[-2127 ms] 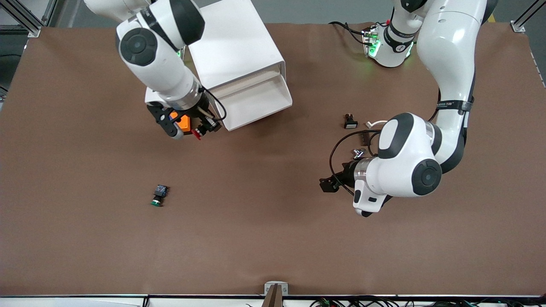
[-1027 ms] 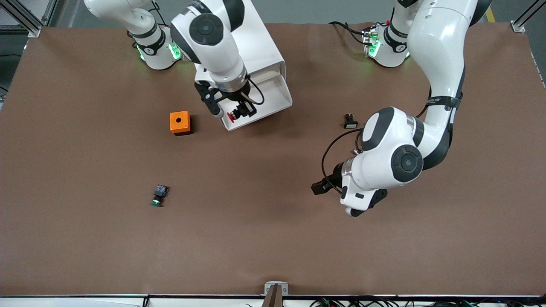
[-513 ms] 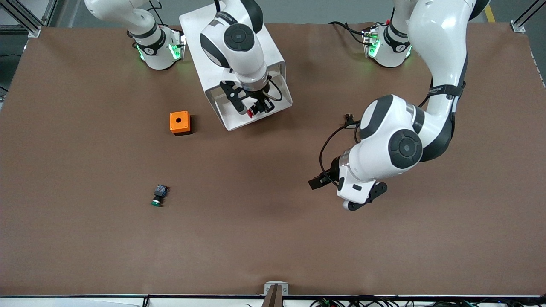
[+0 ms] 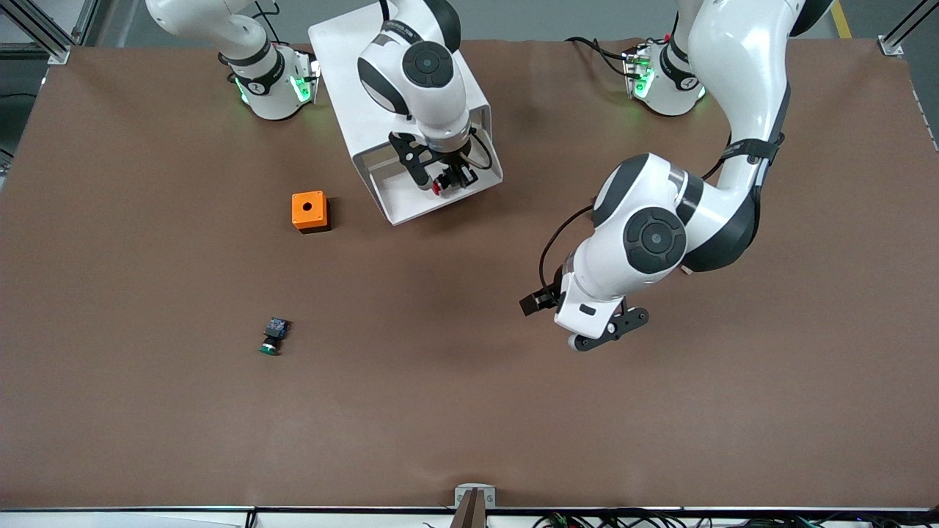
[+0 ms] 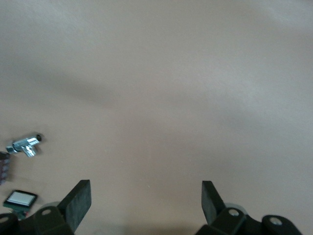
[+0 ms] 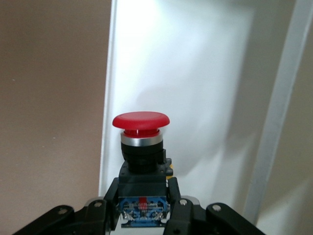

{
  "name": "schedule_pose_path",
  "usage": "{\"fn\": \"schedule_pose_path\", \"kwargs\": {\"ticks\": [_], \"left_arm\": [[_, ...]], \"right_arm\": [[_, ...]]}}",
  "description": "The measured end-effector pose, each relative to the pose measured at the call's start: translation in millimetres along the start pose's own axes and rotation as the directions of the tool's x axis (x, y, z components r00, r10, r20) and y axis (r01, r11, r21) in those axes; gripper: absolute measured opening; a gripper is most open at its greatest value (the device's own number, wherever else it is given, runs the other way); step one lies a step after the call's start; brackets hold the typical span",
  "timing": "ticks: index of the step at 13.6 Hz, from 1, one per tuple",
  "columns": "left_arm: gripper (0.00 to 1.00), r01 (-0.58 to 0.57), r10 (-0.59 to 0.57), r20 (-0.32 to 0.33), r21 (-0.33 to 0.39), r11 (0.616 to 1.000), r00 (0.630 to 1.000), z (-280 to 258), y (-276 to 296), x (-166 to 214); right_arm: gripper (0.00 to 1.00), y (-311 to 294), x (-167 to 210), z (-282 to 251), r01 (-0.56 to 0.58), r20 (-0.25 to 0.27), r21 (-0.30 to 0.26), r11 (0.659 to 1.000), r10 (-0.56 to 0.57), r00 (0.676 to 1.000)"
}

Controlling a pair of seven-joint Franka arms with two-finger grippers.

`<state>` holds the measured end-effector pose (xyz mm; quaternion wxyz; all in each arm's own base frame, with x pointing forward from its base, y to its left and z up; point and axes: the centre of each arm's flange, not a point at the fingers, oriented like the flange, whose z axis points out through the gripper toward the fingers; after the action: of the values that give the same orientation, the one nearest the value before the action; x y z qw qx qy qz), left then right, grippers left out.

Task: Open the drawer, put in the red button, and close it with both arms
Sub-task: 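Lower the red button into the open drawer and open the right gripper, then raise the right gripper from the drawer while the left gripper approaches the drawer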

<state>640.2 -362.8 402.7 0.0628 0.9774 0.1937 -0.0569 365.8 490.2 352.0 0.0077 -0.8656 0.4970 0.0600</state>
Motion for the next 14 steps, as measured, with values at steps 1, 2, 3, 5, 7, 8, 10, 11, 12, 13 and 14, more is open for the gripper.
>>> {"fn": "schedule_pose_path", "kwargs": {"ticks": [1,2,3,5,7,8,10,11,12,13,14], "left_arm": [[1.00,-0.002,0.002,-0.003,0.006,1.000,1.000,1,-1,0],[1.00,-0.002,0.002,-0.004,0.009,1.000,1.000,2,-1,0],[1.00,-0.002,0.002,-0.003,0.010,1.000,1.000,3,-1,0],[1.00,-0.005,0.005,0.000,0.014,1.000,1.000,5,0,-2],[1.00,0.037,-0.037,0.002,0.018,0.999,0.999,7,2,-6],[1.00,0.076,-0.076,0.002,0.019,0.997,0.997,8,5,-9],[1.00,0.105,-0.105,-0.011,0.032,0.994,0.994,10,10,-16],[1.00,0.104,-0.103,-0.028,0.045,0.994,0.994,12,11,-19],[1.00,0.099,-0.097,-0.036,0.053,0.994,0.995,13,13,-22],[1.00,0.094,-0.092,-0.038,0.057,0.994,0.995,15,15,-25],[1.00,0.091,-0.089,-0.038,0.059,0.994,0.995,16,16,-27]], "right_arm": [[0.41,2,-4,2,-0.005,-0.001,-0.004,1.000,0.005,1.000],[0.41,4,-6,4,-0.005,-0.002,-0.006,1.000,0.005,1.000],[0.41,4,-8,4,-0.009,-0.002,-0.005,1.000,0.009,1.000],[0.41,4,-8,4,-0.022,-0.002,-0.005,1.000,0.022,1.000],[0.41,4,-9,4,-0.023,-0.003,-0.005,1.000,0.023,1.000],[0.41,5,-10,4,-0.022,-0.003,-0.004,1.000,0.022,1.000],[0.56,2,-12,2,-0.014,-0.001,0.016,1.000,0.014,1.000],[0.66,0,-13,2,-0.012,0.000,0.028,1.000,0.012,1.000],[0.77,-3,-13,2,-0.011,0.000,0.035,0.999,0.011,1.000],[0.85,-6,-14,2,-0.011,0.002,0.039,0.999,0.011,1.000],[0.94,-8,-13,1,-0.012,0.003,0.042,0.999,0.012,1.000]]}}
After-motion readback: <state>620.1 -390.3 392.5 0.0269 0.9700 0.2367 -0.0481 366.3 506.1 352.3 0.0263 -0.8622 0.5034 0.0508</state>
